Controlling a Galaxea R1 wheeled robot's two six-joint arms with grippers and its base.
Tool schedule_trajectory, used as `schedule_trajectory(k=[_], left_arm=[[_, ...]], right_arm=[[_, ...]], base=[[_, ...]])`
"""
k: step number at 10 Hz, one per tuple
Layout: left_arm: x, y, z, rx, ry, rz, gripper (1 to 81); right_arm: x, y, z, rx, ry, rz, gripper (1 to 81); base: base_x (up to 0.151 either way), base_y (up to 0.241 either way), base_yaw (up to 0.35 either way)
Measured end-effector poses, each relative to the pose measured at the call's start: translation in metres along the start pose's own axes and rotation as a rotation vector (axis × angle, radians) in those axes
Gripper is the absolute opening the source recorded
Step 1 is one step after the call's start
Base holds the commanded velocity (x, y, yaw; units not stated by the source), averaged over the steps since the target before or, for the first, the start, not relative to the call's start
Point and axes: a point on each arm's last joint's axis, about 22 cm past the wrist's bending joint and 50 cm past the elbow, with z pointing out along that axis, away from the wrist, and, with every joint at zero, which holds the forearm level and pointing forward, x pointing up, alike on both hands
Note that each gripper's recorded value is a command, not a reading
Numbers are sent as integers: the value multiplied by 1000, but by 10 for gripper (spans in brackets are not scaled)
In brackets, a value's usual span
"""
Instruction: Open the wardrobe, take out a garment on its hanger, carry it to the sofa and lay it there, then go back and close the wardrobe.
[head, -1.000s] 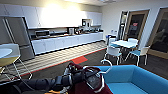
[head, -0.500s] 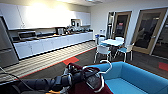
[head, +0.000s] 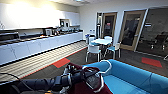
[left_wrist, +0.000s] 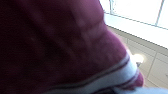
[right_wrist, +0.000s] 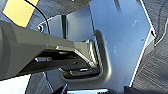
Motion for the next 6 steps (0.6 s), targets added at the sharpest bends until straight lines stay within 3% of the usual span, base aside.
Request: schedule_trajectory(k=[6], left_arm=[[2, -1, -4, 8, 5, -3, 10]], right_arm=[[0, 1, 0, -3, 0, 0, 811]], base=[[0, 0, -301]])
